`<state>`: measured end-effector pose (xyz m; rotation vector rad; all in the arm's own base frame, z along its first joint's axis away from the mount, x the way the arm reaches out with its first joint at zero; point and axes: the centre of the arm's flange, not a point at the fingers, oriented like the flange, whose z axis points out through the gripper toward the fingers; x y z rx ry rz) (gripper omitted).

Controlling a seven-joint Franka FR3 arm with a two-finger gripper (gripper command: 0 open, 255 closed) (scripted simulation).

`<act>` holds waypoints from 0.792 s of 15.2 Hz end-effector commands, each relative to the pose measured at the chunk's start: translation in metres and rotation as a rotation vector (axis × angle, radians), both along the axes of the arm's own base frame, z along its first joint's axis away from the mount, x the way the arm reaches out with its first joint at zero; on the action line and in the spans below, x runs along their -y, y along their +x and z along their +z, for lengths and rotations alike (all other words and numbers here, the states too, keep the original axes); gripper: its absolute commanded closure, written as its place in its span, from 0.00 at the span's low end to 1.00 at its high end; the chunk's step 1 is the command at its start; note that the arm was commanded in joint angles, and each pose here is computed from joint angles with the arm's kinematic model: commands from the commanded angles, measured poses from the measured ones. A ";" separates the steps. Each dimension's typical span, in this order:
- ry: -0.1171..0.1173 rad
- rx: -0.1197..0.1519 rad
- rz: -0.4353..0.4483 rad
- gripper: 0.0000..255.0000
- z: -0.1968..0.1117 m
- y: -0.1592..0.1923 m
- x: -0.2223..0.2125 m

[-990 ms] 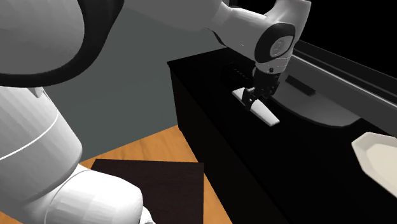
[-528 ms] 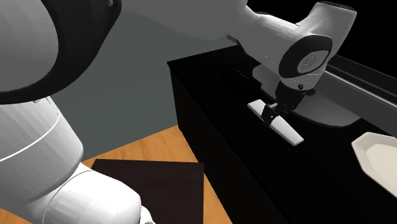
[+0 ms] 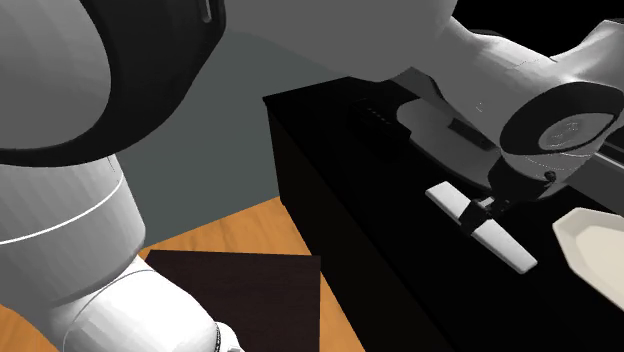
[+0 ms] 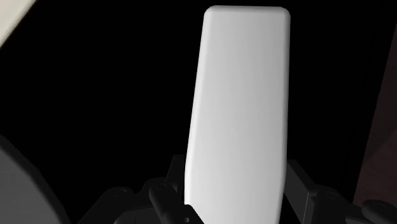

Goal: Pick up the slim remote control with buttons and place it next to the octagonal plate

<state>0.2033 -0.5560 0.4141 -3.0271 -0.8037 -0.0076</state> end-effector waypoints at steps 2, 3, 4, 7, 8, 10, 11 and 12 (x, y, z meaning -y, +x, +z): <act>0.000 0.001 0.003 1.00 0.000 -0.033 0.026; 0.000 0.001 0.003 1.00 0.000 -0.043 0.034; 0.000 0.001 0.003 1.00 0.001 -0.054 0.042; 0.000 0.001 0.003 1.00 0.001 -0.085 0.065; 0.000 0.001 0.003 1.00 0.001 -0.096 0.073; 0.000 0.001 0.003 1.00 0.001 -0.117 0.089; 0.000 0.001 0.003 1.00 -0.004 -0.117 0.089; 0.000 0.001 0.003 1.00 -0.010 -0.117 0.089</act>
